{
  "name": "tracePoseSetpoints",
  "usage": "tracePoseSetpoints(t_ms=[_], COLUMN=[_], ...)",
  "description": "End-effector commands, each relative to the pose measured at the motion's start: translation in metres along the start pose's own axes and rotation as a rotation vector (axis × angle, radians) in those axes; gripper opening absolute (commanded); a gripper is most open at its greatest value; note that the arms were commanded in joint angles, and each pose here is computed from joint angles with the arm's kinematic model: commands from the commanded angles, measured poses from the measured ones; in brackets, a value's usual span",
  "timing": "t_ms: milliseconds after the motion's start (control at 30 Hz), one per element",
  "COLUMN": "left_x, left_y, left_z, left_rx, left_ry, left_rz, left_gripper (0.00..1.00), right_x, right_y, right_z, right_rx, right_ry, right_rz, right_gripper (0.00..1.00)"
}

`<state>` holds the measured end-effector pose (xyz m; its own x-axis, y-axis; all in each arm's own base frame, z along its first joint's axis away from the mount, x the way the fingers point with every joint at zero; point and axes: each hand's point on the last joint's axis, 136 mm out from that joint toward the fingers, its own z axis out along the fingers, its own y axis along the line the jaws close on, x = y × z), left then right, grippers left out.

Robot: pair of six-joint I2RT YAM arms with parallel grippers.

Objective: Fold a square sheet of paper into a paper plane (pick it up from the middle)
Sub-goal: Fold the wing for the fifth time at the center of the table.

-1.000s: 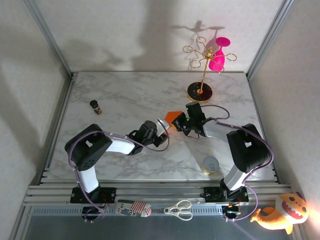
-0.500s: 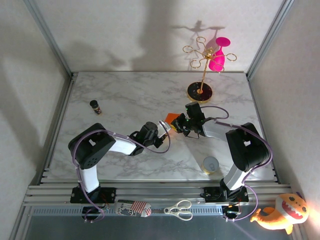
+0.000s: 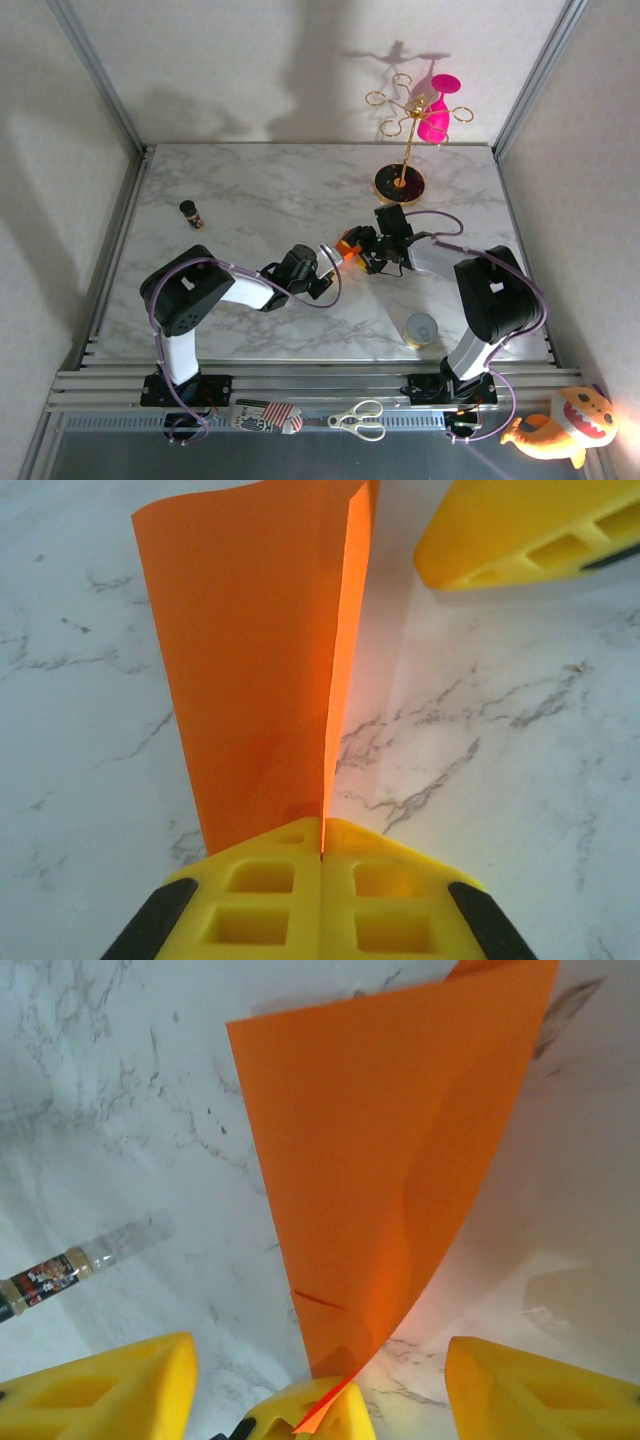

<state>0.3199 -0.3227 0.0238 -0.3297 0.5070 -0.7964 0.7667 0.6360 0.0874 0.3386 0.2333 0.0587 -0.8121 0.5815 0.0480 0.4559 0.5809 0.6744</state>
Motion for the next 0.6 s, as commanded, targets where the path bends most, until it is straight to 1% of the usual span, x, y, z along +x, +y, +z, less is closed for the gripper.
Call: tracePoseSetpoints(t_ms=[0,233,400,567], left_x=[-0.001,-0.004,-0.001,-0.003], left_y=[-0.009,-0.003,0.002,-0.002], left_z=[0.003,0.005,0.008,0.008], left_rx=[0.076,0.124,0.163,0.227], left_ry=[0.026,0.050,0.076,0.085], left_rz=[-0.048,-0.237,-0.410,-0.548], left_gripper=[0.00,0.00,0.00,0.00], right_x=[-0.014,-0.030,-0.033,-0.027], right_y=[0.005,0.003,0.004,-0.002], right_z=[-0.016,-0.031,-0.042,-0.042], right_rx=[0.012,0.021,-0.025,-0.027], right_ry=[-0.082,-0.185,-0.229,-0.206], right_rz=[-0.044,-0.197,-0.321,-0.403], right_gripper=[0.70,0.71,0.71,0.71])
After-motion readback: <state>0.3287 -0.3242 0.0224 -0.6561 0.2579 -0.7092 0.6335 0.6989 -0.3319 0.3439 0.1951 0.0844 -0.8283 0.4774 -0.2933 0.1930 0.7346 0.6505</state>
